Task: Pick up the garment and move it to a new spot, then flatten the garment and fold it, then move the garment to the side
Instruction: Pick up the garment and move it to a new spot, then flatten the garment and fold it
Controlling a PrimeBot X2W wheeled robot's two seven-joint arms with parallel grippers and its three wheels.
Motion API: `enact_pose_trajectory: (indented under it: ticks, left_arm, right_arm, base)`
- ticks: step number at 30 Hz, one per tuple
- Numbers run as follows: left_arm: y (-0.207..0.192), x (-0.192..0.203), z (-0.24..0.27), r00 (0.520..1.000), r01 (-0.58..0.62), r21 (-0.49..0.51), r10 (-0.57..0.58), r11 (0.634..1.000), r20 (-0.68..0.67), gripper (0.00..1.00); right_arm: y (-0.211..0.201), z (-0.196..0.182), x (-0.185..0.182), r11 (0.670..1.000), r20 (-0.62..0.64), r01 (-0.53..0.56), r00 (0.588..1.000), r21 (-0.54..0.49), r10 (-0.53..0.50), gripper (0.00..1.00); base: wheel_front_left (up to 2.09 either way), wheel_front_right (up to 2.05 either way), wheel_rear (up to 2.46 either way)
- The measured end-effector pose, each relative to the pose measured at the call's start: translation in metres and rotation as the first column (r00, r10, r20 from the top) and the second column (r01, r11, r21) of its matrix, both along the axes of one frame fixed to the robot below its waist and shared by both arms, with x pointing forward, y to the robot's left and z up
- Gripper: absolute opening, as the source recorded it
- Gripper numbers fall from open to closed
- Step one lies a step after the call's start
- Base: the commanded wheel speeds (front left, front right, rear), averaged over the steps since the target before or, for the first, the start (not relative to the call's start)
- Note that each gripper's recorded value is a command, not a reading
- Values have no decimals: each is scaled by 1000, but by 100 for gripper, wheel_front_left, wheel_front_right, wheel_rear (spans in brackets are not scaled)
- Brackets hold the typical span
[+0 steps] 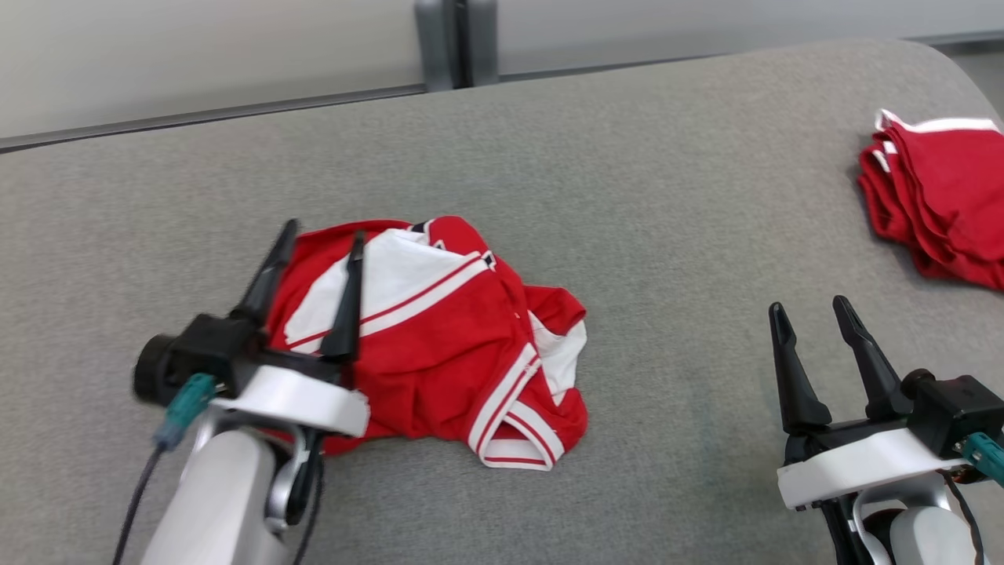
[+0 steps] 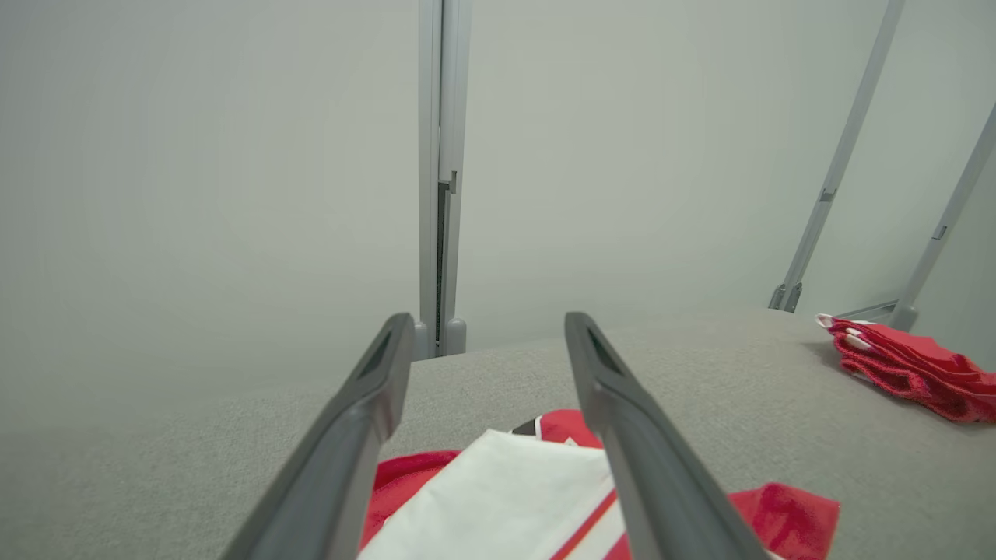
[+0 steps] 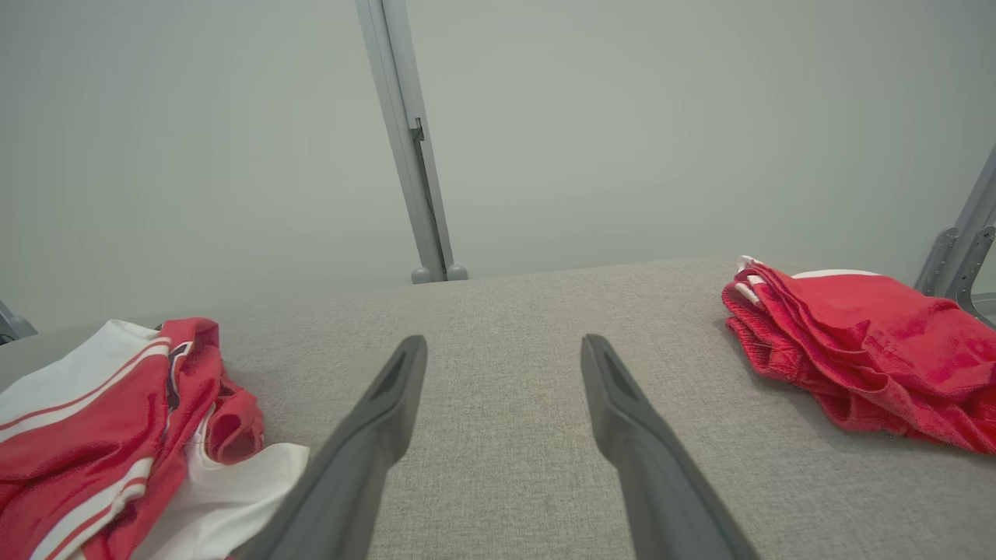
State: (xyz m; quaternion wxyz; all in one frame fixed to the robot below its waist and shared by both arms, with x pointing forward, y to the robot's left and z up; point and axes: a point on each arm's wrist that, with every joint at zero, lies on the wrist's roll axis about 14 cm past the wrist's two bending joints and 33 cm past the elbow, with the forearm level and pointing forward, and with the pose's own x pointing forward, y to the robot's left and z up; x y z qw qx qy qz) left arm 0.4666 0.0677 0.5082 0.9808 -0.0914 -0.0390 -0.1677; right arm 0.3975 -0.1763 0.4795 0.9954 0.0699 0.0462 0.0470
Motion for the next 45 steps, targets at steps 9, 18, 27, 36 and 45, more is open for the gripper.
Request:
enact_pose_trajectory:
  ticks: [9, 18, 27, 36, 45]
  left_arm:
    - [98, -38, -10, 968, -247, 56, 249, 967, -35, 100]
    - [123, -83, -19, 948, -305, 69, 310, 950, -68, 100]
    - [121, -107, -19, 953, -284, 82, 290, 955, -87, 100]
    - [118, -117, -16, 957, -268, 82, 275, 960, -87, 100]
    - [117, -116, -16, 958, -267, 90, 274, 960, -87, 100]
  right_arm:
    - [23, 10, 2, 996, 13, -88, 996, -27, 89, 100]
    - [34, 20, -12, 992, 19, -123, 992, -32, 124, 100]
    - [32, 25, -32, 993, 19, -113, 993, -26, 113, 100]
    - [32, 32, -44, 994, 30, -106, 994, -18, 106, 100]
    - [31, 33, -45, 995, 27, -100, 995, -19, 101, 100]
  base:
    - [0, 0, 0]
    - [0, 0, 0]
    - [0, 0, 0]
    - [0, 0, 0]
    - [0, 0, 0]
